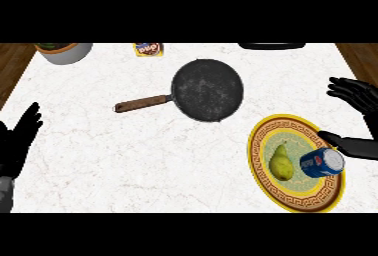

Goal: Pick the can from the plate and place it in the pan

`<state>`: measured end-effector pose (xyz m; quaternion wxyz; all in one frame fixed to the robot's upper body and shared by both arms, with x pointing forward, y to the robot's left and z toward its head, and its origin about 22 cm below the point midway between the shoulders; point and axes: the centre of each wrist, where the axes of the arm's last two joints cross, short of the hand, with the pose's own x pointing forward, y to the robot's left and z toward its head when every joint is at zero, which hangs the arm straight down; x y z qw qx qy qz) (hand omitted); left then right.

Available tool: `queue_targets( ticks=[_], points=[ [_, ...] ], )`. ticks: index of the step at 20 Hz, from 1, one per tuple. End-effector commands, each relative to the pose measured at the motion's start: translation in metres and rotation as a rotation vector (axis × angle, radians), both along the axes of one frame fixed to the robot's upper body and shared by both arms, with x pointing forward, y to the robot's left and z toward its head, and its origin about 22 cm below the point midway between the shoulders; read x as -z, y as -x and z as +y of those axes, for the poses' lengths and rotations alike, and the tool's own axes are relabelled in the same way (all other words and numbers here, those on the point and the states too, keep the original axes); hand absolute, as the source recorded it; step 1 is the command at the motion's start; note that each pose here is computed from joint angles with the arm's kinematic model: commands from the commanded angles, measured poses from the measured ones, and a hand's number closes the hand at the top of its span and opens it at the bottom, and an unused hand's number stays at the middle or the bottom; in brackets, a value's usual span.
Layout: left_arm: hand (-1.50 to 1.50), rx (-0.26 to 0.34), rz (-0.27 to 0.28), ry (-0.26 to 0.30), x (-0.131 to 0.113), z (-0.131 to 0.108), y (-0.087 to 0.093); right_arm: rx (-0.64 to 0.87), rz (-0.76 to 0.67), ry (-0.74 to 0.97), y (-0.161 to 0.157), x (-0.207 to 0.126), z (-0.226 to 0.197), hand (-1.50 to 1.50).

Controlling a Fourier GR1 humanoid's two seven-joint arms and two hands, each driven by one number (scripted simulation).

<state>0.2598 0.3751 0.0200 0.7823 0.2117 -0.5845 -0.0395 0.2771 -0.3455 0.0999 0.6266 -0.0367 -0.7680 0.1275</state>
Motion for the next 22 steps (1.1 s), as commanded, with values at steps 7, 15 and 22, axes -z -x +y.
queue_targets(
  ticks=[7,15,22],
  points=[
    [0.0,-0.037,0.059,-0.031,0.006,-0.014,-0.003,0.117,-0.172,-0.154,0.072,0.049,-0.087,-1.5],
    [0.0,-0.022,0.051,-0.022,0.01,-0.021,-0.005,0.094,-0.053,0.312,0.06,-0.037,-0.089,-1.5],
    [0.0,-0.01,0.069,-0.04,0.008,-0.027,-0.009,0.006,0.174,0.784,0.045,-0.097,-0.061,-1.5]
  ],
)
